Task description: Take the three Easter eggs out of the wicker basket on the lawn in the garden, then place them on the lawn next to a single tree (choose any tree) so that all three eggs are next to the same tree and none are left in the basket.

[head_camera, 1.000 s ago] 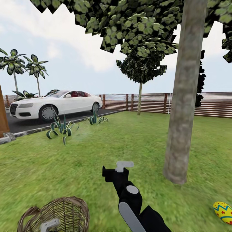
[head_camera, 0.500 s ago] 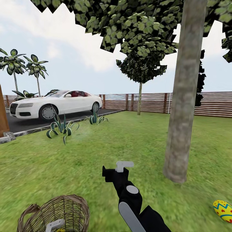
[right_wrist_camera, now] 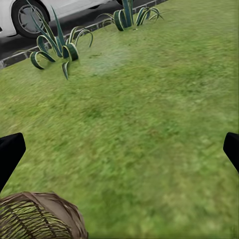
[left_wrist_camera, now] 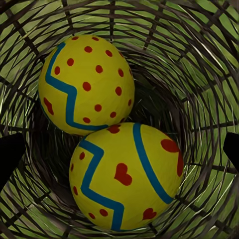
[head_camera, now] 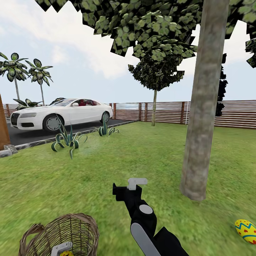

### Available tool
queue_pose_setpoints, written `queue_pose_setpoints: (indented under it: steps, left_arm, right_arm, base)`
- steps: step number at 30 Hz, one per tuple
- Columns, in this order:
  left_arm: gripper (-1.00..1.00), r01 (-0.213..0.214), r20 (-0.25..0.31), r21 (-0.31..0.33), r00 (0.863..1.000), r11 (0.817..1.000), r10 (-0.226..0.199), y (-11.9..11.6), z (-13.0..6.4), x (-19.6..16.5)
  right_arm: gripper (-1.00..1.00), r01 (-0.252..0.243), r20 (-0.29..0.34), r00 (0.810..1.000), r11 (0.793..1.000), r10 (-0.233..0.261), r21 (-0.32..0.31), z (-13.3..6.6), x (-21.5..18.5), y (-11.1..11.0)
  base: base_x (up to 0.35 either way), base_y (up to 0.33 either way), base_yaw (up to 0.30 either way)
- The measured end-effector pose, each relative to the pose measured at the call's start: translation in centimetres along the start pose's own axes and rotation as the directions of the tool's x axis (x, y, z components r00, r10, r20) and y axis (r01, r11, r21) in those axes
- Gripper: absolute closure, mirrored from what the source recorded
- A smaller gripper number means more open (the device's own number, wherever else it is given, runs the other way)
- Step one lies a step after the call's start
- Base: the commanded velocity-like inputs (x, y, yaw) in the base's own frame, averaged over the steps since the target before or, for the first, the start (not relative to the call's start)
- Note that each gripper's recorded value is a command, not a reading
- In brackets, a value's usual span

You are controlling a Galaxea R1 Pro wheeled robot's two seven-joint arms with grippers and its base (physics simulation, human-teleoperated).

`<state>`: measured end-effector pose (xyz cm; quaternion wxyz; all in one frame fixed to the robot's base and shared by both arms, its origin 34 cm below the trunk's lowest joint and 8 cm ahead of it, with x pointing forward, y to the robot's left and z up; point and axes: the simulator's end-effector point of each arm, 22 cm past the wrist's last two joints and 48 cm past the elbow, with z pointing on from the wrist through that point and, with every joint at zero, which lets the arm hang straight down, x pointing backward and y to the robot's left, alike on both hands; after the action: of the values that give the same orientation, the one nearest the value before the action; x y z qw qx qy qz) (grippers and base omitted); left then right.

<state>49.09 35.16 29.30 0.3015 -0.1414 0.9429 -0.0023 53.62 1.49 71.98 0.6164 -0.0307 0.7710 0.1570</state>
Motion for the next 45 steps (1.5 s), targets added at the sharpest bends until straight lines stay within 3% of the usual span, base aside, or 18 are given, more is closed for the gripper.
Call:
queue_pose_setpoints:
  steps: [15, 45]
  left_arm:
    - [-1.0, -0.003, 0.003, -0.002, 1.0, 1.0, 0.003, 0.1, 0.0, -0.1]
    - [-1.0, 0.021, -0.083, -0.017, 0.996, 1.0, -0.022, 0.9, 0.9, 2.4]
  right_arm:
    - [-1.0, 0.0, -0.001, 1.0, 1.0, 0.0, -0.001, 0.0, 0.0, 0.0]
    - [-1.0, -0.009, -0.044, 0.999, 1.0, 0.009, -0.001, 1.2, 2.0, -0.3]
  base:
    - [0.0, 0.0, 0.0]
    - [0.0, 0.0, 0.0]
